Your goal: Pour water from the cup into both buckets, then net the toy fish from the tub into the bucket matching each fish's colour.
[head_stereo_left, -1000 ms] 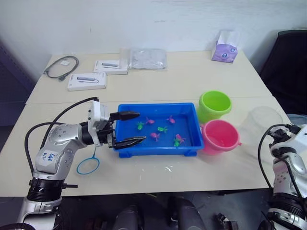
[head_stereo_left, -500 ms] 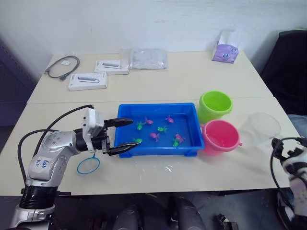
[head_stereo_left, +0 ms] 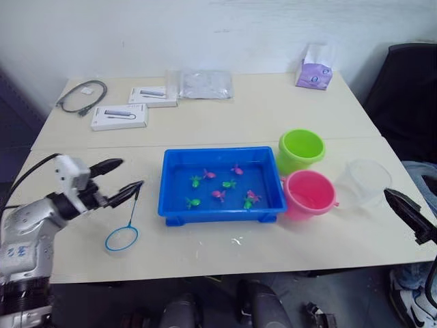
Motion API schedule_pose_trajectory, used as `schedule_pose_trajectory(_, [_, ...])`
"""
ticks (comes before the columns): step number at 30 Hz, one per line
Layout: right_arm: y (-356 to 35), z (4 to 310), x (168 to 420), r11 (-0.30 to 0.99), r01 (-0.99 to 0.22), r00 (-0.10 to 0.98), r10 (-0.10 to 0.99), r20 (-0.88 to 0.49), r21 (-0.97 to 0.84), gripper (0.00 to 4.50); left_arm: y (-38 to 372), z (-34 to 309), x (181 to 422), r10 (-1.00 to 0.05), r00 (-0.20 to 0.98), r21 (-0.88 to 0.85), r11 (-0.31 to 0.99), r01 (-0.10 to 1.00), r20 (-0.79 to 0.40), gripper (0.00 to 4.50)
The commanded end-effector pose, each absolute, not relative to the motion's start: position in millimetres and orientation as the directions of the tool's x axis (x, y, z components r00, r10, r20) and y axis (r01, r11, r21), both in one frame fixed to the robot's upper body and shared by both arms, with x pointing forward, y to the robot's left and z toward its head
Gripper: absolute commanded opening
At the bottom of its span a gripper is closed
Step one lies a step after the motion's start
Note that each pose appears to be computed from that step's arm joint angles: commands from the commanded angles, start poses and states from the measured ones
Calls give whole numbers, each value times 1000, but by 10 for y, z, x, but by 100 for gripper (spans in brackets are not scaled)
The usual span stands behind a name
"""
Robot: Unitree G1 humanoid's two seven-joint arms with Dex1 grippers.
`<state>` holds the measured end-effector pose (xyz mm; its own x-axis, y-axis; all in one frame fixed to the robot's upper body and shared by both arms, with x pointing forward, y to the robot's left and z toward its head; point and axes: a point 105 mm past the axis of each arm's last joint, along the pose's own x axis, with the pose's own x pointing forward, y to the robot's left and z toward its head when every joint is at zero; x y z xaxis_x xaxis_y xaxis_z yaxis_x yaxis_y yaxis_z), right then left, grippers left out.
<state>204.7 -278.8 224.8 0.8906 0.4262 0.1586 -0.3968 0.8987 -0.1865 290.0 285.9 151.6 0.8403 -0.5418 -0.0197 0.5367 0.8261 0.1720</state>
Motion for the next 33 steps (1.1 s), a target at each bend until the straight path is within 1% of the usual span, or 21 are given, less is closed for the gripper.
schedule_pose_trajectory(1, [-2306,2247,2016,729,-610,728,670,144,-310,441,3407,1428,2705,-298,954,198,933,301,-41,450])
schedule_pose_trajectory(3, [-2119,2128,2026,629,-683,644,758,100,-370,441,3646,1266,2529,-179,978,210,957,198,-104,450])
schedule_pose_trajectory(5, [-1969,2011,2011,546,-744,566,822,72,-385,441,3817,1158,2336,-94,984,223,967,126,-152,450])
schedule_pose_trajectory(8, [-1826,1927,2021,477,-790,491,868,68,-385,441,3936,1131,2124,-17,983,216,975,56,-181,450])
schedule_pose_trajectory(10, [-1777,1894,2043,443,-808,456,888,65,-387,441,3905,1157,2052,-13,981,214,975,56,-195,450])
schedule_pose_trajectory(11, [-1761,1877,2054,427,-817,439,896,61,-388,441,3902,1135,2020,4,971,233,971,53,-237,450])
schedule_pose_trajectory(13, [-1749,1853,2083,408,-825,420,906,58,-391,441,3852,1086,2002,4,949,274,958,87,-316,450])
schedule_pose_trajectory(15, [-1743,1837,2113,400,-828,412,910,58,-393,441,3750,1121,2075,-15,950,240,966,95,-313,450])
schedule_pose_trajectory(16, [-1742,1839,2135,402,-826,412,909,65,-396,441,3686,1156,2151,-16,951,217,972,87,-309,450])
schedule_pose_trajectory(18, [-1725,1845,2164,401,-825,407,910,75,-399,441,3511,1183,2305,-31,939,180,979,98,-341,450])
schedule_pose_trajectory(22, [-1694,1828,2172,387,-834,394,917,66,-393,441,3061,1250,2627,-87,921,93,987,132,-379,450])
schedule_pose_trajectory(23, [-1694,1821,2172,386,-835,395,917,63,-392,441,2981,1226,2681,-85,910,67,990,122,-407,450])
schedule_pose_trajectory(25, [-1692,1804,2169,388,-834,400,915,54,-393,441,2894,1102,2751,-40,865,62,995,82,-500,450])
schedule_pose_trajectory(30, [-1682,1782,2149,400,-821,419,907,45,-406,441,2607,917,2924,-44,818,45,995,85,-573,450])
schedule_pose_trajectory(33, [-1668,1797,2139,415,-810,435,899,49,-415,441,2459,744,2937,-79,772,15,993,114,-631,450])
